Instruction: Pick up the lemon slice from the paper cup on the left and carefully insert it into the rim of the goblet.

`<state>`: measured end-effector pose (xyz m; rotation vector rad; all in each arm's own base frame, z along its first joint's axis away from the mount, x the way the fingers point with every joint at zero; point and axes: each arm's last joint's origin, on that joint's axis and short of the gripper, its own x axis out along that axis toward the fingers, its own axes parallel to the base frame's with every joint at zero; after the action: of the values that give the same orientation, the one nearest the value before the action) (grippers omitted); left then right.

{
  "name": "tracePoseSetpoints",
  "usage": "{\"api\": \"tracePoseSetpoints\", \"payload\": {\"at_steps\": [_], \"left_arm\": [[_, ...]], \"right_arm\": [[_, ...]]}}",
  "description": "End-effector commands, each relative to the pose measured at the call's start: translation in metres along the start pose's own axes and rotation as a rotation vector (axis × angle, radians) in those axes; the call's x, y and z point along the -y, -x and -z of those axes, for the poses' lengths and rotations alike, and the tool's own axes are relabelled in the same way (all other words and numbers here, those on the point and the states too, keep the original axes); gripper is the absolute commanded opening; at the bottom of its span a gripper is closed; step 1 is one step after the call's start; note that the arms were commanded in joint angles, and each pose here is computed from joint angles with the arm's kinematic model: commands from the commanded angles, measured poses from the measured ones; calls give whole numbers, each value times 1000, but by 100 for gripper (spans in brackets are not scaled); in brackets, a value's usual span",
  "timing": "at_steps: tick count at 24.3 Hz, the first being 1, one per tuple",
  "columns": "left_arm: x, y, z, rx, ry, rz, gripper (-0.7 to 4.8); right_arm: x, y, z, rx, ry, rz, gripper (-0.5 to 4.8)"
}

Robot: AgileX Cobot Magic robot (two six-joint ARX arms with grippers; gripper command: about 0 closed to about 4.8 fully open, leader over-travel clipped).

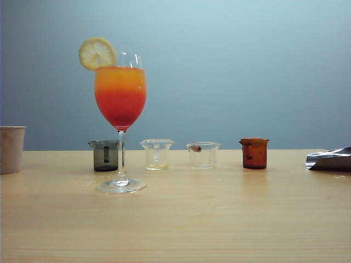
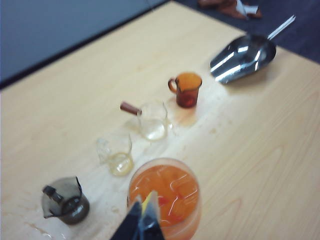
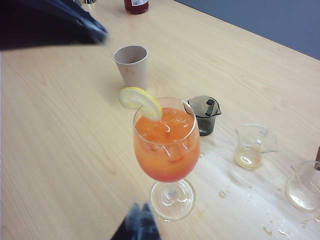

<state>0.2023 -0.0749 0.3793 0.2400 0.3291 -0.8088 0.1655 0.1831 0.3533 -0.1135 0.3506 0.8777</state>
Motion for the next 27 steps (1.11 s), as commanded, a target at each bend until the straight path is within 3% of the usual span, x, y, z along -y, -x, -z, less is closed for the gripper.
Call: {"api": "tracePoseSetpoints", "payload": {"at_steps": [1,8,16,22,27], "left_arm": [[7,16,-7,59,-3,-13,-6],[23,51,-12,133,50,-31,-6],[50,105,-6,213,53,-157,-6],[68,131,12,261,99,-208,-6],[85,149,36,328,76,-218,-6]], "right_arm": [[0,4,-3,18,4,0,-5],[-1,26,-1,-13,14,40,-5],[-2,69,18,27,15,67,-5],[-3,91,43,63,0,61,-5],[-3,110,69,105,-3,60,-5]]}}
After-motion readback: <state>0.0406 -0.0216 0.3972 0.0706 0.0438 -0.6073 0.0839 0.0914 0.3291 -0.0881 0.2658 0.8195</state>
